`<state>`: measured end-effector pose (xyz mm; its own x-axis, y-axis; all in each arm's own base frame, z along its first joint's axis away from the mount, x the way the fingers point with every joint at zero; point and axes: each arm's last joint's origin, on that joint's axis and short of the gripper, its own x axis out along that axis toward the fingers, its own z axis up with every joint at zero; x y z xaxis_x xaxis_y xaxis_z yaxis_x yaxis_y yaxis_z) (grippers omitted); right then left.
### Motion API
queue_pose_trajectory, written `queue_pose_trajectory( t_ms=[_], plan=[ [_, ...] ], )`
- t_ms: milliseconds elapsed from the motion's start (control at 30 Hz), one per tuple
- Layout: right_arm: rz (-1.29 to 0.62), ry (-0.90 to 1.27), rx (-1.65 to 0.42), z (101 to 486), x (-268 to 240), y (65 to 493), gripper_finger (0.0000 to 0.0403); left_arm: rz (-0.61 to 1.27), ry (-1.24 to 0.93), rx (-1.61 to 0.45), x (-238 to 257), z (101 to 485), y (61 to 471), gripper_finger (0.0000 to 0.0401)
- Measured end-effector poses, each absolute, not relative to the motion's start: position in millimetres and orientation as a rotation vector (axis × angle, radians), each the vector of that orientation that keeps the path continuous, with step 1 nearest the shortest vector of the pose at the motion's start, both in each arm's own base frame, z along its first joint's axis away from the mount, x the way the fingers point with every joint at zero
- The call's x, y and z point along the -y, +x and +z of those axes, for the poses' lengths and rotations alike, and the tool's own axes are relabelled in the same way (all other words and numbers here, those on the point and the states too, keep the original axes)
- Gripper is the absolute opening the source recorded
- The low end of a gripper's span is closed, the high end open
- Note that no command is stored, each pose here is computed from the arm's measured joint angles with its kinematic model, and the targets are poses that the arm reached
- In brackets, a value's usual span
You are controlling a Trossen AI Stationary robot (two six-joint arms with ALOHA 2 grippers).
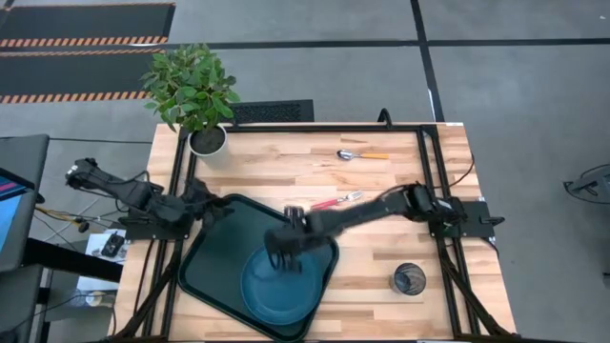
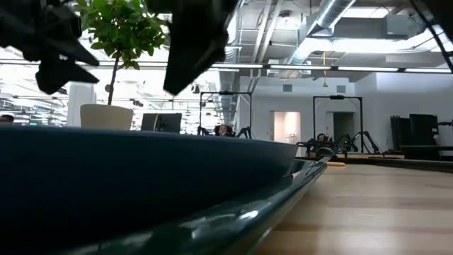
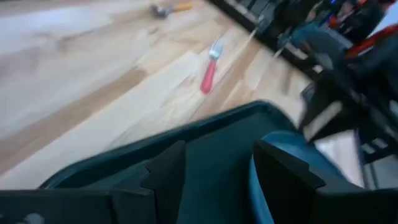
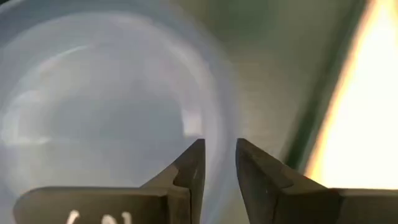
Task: Pick and place plate/cup/fork/spoon on tray
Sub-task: Put the dark blue plate on the bottom right of the black serving tray
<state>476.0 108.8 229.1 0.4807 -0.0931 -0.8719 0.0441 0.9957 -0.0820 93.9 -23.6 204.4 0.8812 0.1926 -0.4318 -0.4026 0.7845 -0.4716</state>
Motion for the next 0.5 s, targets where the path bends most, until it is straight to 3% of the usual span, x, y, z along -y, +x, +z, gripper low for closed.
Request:
queue_pose_trajectory(
  t_ms=[267, 500],
  plan=[
    [-0.172, -0.014, -1.111, 204, -66, 491, 0.0097, 0.340, -0.570, -0.406, 25, 201, 97, 0.0176],
    [-0.132, -0.019, -1.147, 176, -75, 497, 0.0097, 0.346, -0.563, -0.406, 25, 201, 97, 0.0176]
  ],
)
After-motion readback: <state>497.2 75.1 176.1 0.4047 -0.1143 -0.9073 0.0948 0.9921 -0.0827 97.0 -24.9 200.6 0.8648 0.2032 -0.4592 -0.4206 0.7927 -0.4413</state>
